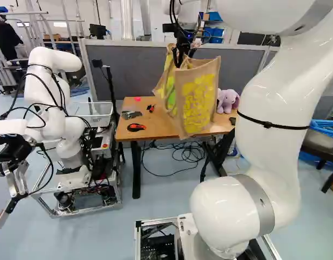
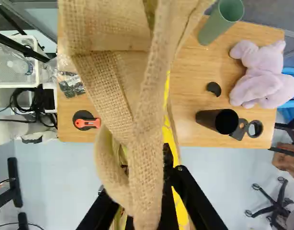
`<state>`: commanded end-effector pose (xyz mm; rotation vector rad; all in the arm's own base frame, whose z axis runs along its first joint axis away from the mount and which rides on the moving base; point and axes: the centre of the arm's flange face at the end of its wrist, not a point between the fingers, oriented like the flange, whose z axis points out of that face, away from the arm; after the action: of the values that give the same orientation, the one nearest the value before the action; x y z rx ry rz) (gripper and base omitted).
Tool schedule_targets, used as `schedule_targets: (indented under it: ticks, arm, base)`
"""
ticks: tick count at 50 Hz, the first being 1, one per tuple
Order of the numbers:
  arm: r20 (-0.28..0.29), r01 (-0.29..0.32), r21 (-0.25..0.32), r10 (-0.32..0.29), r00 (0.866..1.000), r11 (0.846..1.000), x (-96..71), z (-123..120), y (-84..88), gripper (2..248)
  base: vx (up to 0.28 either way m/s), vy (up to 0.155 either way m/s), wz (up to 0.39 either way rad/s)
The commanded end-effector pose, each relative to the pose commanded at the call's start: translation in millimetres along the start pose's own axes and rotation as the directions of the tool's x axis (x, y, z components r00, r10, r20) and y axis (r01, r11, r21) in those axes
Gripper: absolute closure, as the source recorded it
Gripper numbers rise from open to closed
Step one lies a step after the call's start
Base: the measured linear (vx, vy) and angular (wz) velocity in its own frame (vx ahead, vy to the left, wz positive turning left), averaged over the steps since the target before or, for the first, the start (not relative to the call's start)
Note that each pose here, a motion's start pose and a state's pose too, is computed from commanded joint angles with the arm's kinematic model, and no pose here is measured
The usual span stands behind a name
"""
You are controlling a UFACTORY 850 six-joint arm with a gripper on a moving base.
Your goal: Pick up the bag on the ground and place it on the table
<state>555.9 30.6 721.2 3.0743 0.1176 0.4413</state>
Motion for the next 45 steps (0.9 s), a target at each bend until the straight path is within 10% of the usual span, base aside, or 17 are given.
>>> schedule_targets:
  ticks: [23, 45]
  arm:
    - [-0.019, -0.079, 0.127, 0.082, 0.996, 0.989, 38.1, 15.0, -4.0, 220]
    - [0.012, -0.128, 0.129, 0.127, 0.992, 0.983, 69.3, 57.3, 20.0, 220]
  base:
    - [0.0, 0.0, 0.0]
    - [0.0, 0.0, 0.0]
